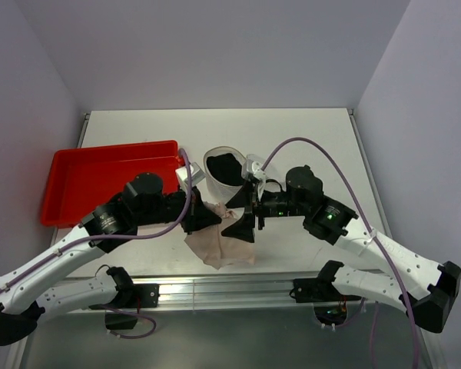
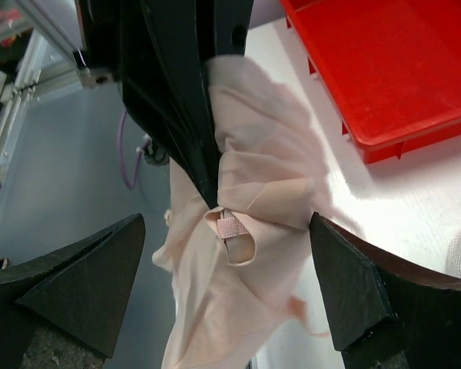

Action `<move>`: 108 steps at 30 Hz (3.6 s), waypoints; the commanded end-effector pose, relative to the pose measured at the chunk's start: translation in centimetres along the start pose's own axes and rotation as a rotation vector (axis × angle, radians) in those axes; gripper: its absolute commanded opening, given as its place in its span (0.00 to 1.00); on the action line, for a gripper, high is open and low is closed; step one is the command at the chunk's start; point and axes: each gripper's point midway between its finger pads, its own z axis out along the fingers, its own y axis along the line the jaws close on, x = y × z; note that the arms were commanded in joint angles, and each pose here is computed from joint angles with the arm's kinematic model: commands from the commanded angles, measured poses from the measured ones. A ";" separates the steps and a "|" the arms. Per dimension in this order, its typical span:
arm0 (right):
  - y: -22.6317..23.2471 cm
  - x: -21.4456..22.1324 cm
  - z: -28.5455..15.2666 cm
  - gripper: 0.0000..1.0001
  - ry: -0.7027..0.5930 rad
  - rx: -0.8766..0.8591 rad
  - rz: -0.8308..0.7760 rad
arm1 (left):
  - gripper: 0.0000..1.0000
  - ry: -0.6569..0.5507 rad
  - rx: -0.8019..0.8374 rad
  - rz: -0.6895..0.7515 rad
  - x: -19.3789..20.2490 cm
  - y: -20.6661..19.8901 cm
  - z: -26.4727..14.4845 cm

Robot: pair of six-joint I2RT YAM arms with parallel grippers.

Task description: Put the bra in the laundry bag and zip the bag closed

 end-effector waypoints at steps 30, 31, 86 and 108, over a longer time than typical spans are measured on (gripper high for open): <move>1.2 1.2 1.0 0.31 -0.009 -0.049 -0.021 | 0.54 -0.100 0.119 0.123 -4.8 -4.3 -3.1; 1.1 1.2 1.0 0.29 -0.010 -0.043 -0.015 | 0.64 -0.115 0.113 0.129 -5.2 -4.4 -3.4; -23.9 -8.7 -2.6 0.00 -0.509 0.665 0.029 | 0.37 -0.316 -0.681 -0.392 -3.9 24.9 7.6; -27.7 -7.8 -4.3 0.00 -0.553 0.883 -0.180 | 0.00 -0.307 -0.676 -0.379 -4.0 24.9 7.6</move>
